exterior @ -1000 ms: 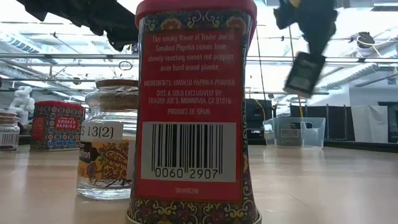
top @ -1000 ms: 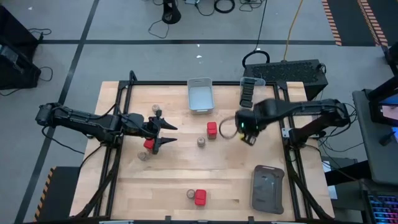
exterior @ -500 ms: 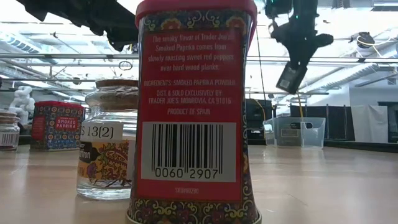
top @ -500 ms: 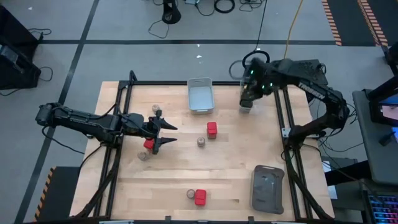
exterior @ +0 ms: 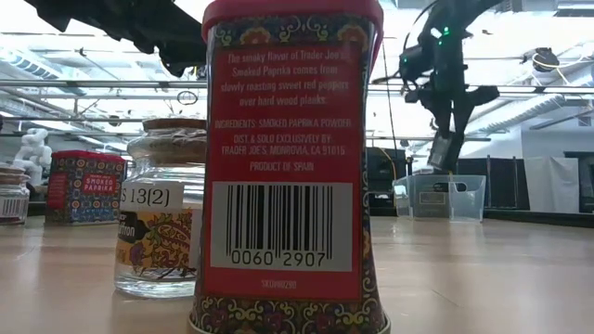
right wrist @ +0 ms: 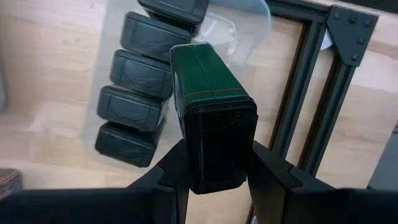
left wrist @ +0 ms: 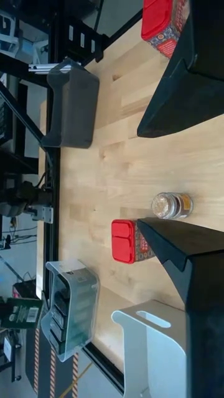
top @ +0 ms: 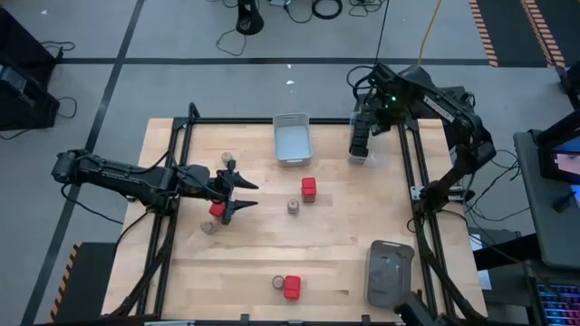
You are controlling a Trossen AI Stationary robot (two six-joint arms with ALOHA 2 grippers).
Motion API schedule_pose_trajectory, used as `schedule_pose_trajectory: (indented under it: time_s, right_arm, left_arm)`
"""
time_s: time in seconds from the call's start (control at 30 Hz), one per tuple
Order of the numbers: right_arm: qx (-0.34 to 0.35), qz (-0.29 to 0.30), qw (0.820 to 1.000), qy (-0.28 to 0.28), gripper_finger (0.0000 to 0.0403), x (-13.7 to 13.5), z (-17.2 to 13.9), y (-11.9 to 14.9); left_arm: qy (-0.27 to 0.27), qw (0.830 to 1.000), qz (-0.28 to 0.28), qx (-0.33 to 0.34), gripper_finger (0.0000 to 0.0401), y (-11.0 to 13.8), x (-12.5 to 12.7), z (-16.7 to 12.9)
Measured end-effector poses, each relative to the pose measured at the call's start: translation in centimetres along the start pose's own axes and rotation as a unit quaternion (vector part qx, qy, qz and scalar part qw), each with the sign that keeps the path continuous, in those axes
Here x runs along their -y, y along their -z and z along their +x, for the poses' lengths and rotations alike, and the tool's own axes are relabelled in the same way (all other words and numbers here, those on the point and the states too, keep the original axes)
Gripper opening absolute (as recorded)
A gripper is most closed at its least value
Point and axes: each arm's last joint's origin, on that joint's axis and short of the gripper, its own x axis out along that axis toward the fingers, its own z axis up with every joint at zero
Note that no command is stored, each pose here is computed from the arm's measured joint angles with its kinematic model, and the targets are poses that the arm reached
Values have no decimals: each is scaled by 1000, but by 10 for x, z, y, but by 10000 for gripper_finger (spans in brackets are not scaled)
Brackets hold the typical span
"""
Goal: Sort spices by type
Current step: Put the black seasoning can into the transparent bin
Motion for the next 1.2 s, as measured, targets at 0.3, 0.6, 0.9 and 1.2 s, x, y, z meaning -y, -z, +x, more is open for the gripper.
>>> schedule_pose_trajectory:
  time_s: [0.3, 0.6, 0.9, 1.2]
  right_arm:
    - [-41, 21, 999, 22, 105, 5, 29, -22]
    - [-79, 54, 995, 17, 106, 7, 56, -38]
    - [-94, 92, 991, 21, 106, 4, 75, -47]
    - [-74, 148, 986, 15, 106, 2, 77, -52]
  left_arm:
    - [0, 1000, 3, 0, 231, 0, 0, 0]
    - [0, 1000, 2, -1, 231, 0, 0, 0]
    - [0, 1000, 2, -1, 231, 0, 0, 0]
    - [0, 1000, -1, -1, 231, 0, 0, 0]
